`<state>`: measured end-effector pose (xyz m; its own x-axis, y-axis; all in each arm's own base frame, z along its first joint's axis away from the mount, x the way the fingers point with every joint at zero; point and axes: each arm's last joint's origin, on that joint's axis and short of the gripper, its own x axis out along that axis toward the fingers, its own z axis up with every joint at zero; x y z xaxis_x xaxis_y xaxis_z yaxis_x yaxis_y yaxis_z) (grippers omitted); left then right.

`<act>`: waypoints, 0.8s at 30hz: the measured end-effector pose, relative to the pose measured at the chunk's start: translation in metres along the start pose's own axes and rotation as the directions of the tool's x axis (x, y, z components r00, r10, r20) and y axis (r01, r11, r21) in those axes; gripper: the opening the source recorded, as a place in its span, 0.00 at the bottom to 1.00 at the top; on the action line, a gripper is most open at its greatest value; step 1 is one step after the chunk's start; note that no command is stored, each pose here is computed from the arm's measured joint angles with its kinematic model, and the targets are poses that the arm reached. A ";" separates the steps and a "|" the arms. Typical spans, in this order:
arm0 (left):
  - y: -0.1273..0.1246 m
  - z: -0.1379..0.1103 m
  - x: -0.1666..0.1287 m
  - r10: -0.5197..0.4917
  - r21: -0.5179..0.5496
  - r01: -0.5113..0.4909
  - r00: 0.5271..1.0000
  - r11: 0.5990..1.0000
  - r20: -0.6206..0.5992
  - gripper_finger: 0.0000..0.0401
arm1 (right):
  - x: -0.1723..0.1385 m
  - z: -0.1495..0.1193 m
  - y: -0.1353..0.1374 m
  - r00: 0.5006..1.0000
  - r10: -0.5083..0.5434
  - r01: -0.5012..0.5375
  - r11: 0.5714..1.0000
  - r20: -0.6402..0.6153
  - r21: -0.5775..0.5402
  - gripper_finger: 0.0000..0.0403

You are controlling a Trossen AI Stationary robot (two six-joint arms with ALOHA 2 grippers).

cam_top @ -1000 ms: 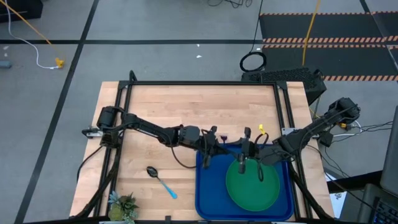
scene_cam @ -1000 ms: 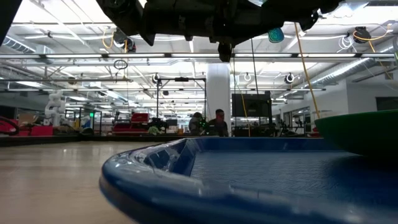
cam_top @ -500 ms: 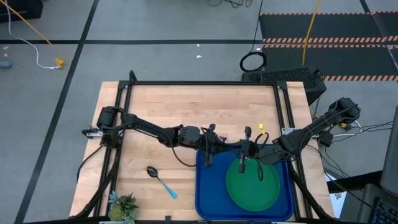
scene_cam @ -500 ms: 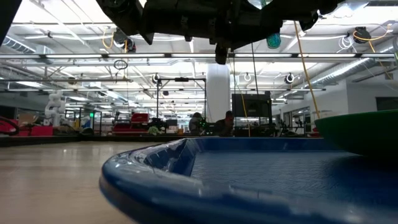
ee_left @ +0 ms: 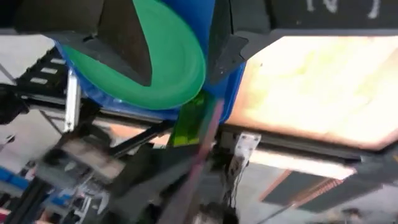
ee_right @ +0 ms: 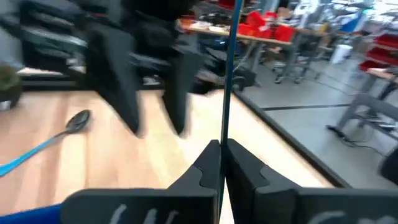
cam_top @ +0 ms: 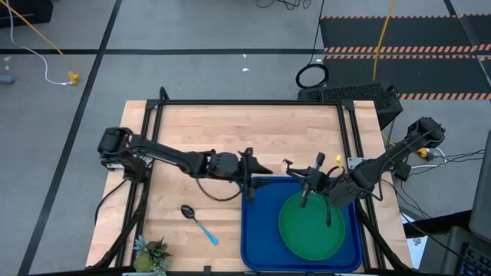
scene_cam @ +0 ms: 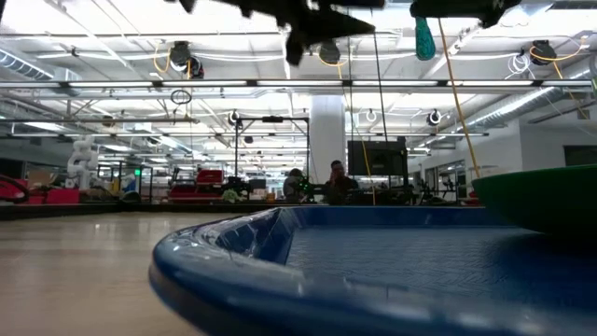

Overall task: Pick and place plate/cup/fork/spoon on tray
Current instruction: Put the blue fork on the left side of the plate on the blue tray

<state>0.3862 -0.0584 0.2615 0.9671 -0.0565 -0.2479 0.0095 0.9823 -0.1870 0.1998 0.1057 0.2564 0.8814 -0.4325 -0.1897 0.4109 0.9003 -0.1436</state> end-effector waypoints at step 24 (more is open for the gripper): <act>-0.052 0.003 -0.002 0.319 0.069 -0.367 0.875 0.928 0.365 0.39 | 0.031 -0.014 0.039 0.971 -0.212 0.223 0.970 0.106 -0.102 0.00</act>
<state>0.3841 -0.1087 0.2747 0.9416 0.3292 0.0707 -0.3289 0.9442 -0.0166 0.2399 0.1265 0.2318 0.7936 -0.6063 -0.0513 0.5712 0.7715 -0.2802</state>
